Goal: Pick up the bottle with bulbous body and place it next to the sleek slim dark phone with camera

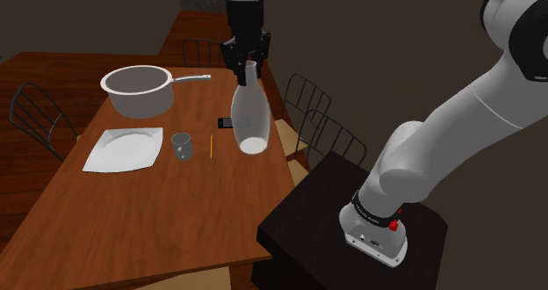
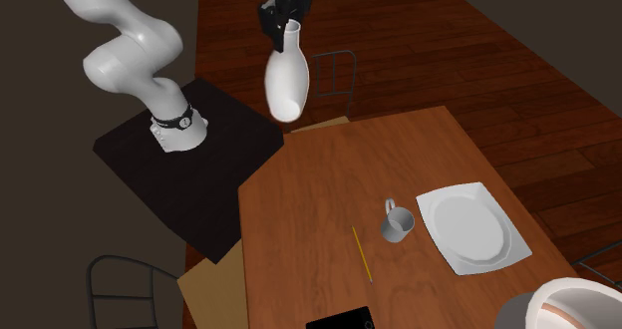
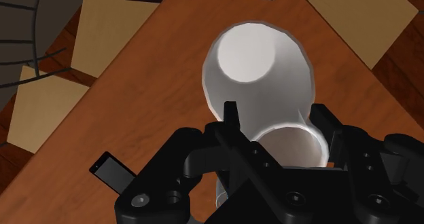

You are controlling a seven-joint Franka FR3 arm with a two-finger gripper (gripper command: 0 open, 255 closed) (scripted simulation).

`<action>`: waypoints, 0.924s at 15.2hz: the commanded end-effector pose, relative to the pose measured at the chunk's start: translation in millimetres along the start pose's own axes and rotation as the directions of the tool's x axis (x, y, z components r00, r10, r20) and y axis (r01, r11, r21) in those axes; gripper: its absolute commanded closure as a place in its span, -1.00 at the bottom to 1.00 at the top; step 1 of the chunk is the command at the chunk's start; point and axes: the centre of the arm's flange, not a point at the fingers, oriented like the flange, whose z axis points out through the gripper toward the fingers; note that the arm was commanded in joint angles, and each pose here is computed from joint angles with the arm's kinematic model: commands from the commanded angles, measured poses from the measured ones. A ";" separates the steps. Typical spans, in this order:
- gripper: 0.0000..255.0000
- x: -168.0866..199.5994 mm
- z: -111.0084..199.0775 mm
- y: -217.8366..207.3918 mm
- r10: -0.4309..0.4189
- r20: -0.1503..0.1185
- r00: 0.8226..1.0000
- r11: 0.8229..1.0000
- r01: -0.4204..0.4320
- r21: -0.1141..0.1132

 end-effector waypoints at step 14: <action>1.00 106.0 -11.6 160.6 -0.001 -0.001 1.000 1.000 0.001 0.000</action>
